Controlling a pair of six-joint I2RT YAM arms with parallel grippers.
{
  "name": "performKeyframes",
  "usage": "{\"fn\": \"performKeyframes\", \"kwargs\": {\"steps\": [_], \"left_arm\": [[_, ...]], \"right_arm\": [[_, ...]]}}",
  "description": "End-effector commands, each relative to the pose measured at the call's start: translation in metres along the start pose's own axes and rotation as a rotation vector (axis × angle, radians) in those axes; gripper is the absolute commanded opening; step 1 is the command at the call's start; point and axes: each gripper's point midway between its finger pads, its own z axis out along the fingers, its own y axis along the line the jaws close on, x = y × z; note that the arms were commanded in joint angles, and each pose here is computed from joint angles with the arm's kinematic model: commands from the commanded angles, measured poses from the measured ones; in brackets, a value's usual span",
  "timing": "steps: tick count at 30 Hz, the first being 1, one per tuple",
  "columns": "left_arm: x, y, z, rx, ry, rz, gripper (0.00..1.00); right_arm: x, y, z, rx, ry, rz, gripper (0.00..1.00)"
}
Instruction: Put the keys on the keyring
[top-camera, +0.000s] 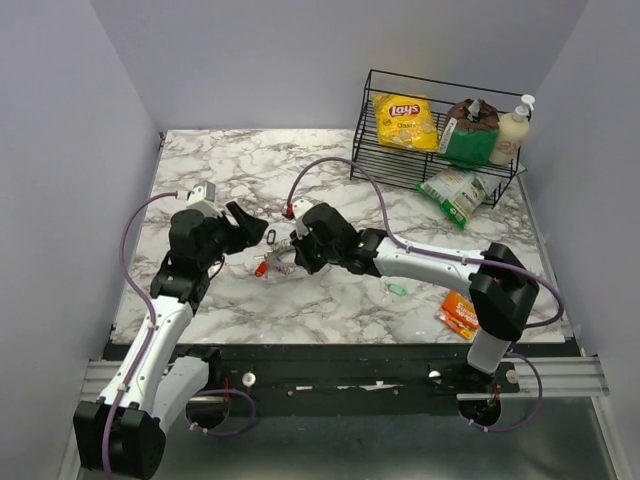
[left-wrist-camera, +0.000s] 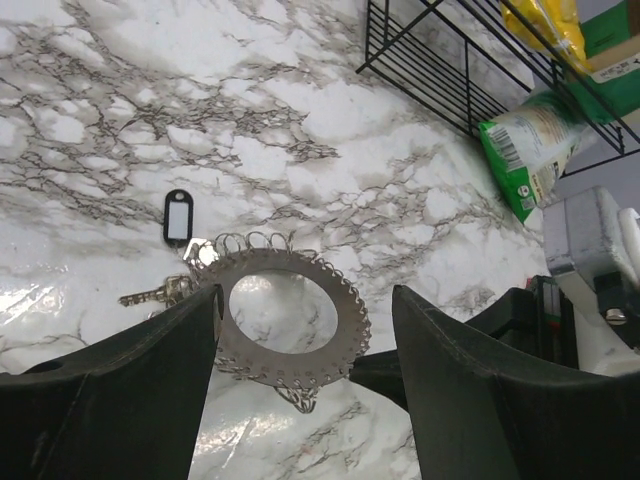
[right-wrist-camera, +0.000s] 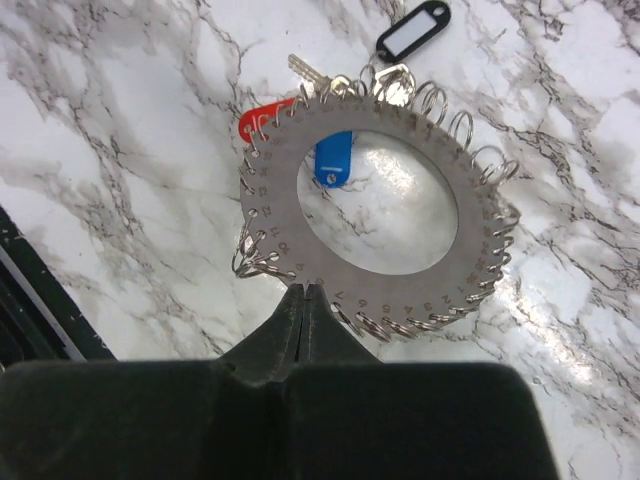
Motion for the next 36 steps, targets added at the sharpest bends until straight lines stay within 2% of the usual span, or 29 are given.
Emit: {"fn": "performKeyframes", "kwargs": {"steps": [1,11,17,28,36], "left_arm": [[-0.003,-0.019,-0.005,0.111,-0.015,0.022,0.76],[-0.005,-0.049,-0.014,0.277,-0.030,0.049,0.73],[-0.005,-0.065,-0.018,0.361,-0.038,0.068,0.70],[0.007,-0.102,-0.030,0.522,-0.007,0.135,0.68],[0.016,-0.136,-0.037,0.629,0.032,0.219,0.64]], "right_arm": [[-0.028,0.007,-0.021,-0.071,-0.113,-0.010,0.01],[-0.055,0.006,-0.062,-0.166,-0.271,-0.009,0.01],[-0.062,0.013,-0.084,-0.230,-0.355,-0.066,0.01],[-0.065,0.015,-0.107,-0.330,-0.442,-0.153,0.01],[-0.079,0.014,-0.152,-0.472,-0.632,-0.172,0.01]]}}
